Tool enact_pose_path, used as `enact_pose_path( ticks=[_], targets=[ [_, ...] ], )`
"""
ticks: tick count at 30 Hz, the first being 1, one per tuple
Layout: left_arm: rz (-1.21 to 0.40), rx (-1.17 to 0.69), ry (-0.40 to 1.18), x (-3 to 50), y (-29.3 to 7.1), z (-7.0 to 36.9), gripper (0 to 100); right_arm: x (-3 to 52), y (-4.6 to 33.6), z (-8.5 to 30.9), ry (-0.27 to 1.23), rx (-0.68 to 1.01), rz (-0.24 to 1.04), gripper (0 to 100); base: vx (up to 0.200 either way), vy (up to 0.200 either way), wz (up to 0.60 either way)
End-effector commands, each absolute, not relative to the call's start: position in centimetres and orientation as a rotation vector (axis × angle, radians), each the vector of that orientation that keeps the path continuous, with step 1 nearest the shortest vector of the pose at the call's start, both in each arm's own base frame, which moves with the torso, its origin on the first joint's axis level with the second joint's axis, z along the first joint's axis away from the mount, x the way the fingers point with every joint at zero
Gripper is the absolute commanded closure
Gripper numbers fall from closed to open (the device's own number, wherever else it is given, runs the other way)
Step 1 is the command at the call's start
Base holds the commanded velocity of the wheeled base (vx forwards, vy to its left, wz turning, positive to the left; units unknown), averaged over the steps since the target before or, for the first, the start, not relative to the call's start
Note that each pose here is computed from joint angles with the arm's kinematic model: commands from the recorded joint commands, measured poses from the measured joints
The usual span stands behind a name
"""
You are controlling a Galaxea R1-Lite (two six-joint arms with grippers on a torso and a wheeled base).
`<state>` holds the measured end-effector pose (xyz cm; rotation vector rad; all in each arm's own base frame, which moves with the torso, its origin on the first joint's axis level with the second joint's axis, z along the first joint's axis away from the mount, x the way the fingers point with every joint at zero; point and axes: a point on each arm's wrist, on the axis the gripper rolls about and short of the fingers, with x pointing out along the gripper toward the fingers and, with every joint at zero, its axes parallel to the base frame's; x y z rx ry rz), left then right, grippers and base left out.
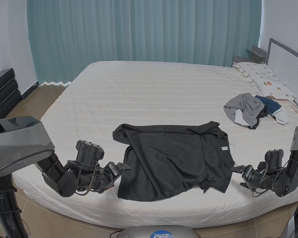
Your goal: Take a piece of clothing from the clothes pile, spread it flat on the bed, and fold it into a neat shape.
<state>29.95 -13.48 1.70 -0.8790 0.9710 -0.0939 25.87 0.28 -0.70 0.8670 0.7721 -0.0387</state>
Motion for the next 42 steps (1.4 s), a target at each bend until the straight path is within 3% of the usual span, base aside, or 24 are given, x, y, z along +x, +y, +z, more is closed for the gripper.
enact_pose_path(
  ticks=[1,15,23,28,42],
  targets=[
    [-0.092,-0.889,0.972,30.1,-13.6,1.6,0,25.8,0.7,-1.0,0.79,0.863,-0.029,0,0.0,-0.2,0.0],
    [-0.089,-0.883,0.974,30.0,-13.6,1.6,0,25.6,1.8,-1.4,0.808,0.847,0.002,0,0.0,-0.2,0.0],
    [-0.008,-0.822,0.948,29.4,-12.6,1.2,0,25.2,2.9,-1.8,0.796,0.856,0.038,0,0.0,0.0,0.0],
    [-0.022,-0.601,1.006,27.1,-11.5,-0.6,0,24.5,3.4,-2.6,0.798,0.847,0.058,0,0.0,0.0,0.0],
    [0.034,-0.526,0.99,27.5,-12.5,-2.0,0,24.2,3.8,-3.0,0.801,0.835,0.069,0,0.0,0.0,0.0]
  ],
)
